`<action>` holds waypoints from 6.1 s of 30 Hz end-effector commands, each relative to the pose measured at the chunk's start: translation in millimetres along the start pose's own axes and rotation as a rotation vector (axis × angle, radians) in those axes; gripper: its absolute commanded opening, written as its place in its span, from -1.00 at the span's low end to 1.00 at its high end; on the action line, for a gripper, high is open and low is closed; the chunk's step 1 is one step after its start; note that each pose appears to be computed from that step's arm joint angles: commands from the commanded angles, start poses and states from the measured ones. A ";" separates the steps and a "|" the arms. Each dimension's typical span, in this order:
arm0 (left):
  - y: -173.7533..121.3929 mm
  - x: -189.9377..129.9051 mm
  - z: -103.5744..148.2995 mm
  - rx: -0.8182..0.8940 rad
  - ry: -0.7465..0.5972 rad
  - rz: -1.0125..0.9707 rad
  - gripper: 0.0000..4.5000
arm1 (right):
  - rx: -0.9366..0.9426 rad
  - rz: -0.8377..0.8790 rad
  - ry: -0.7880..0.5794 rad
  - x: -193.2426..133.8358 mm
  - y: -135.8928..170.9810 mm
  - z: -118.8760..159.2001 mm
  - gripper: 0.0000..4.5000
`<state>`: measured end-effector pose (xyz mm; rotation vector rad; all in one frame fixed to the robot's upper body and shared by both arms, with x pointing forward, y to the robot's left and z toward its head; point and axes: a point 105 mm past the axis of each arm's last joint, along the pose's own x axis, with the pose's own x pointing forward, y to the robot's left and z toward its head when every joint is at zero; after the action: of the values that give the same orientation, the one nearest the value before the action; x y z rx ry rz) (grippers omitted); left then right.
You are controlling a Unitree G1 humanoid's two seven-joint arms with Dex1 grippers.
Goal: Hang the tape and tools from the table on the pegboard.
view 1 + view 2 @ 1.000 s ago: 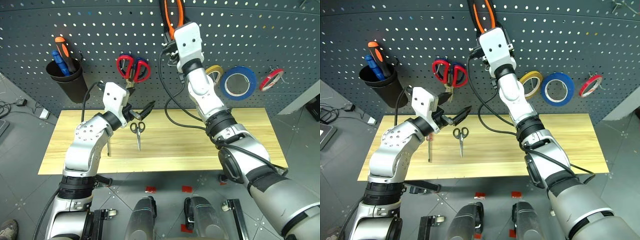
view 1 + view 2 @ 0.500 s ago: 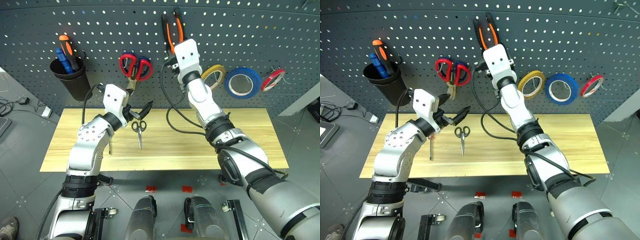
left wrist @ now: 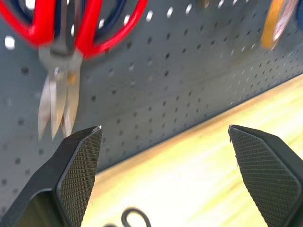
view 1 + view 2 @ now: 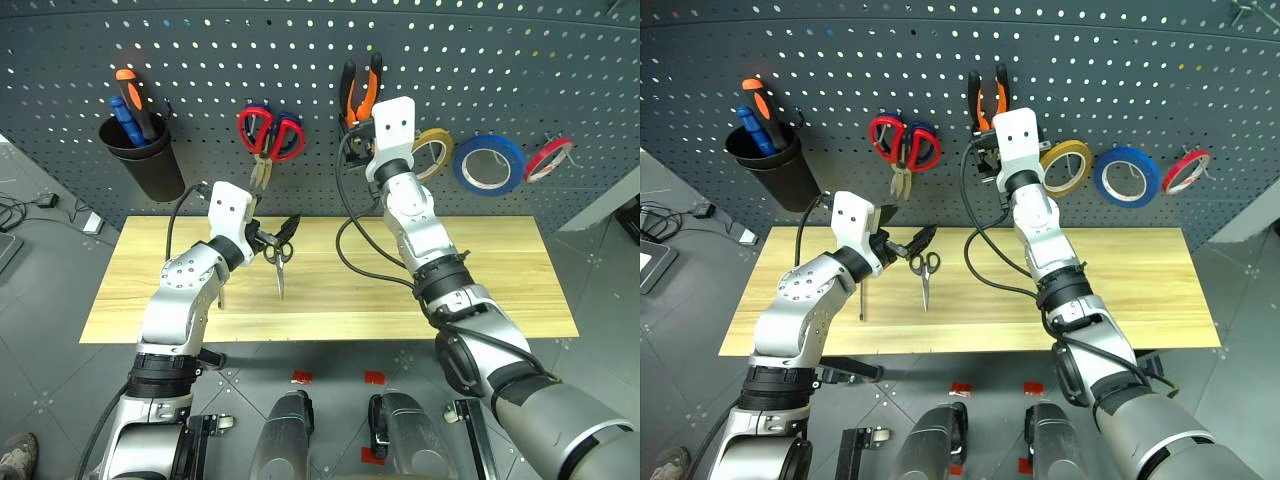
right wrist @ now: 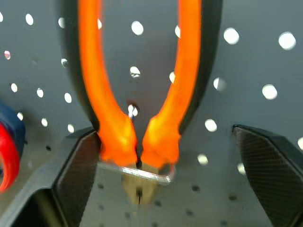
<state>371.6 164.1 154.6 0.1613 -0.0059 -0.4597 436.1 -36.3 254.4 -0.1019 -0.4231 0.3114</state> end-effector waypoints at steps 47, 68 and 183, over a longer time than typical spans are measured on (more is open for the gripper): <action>-0.5 4.6 -124.8 -0.020 0.508 0.123 -0.93 | 0.347 0.827 0.471 -181.8 60.8 -3.3 1.00; -5.1 -56.1 72.8 0.336 -0.361 0.269 -0.93 | 0.197 0.836 0.383 -173.7 57.3 5.5 1.00; 72.6 -63.6 -27.7 0.116 -0.033 0.288 -0.63 | 0.000 0.865 0.121 -130.7 79.3 67.8 1.00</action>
<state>354.0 264.6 107.5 0.2458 0.0328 -0.1721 284.1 -2.6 235.6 -0.3119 -0.1640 1.1071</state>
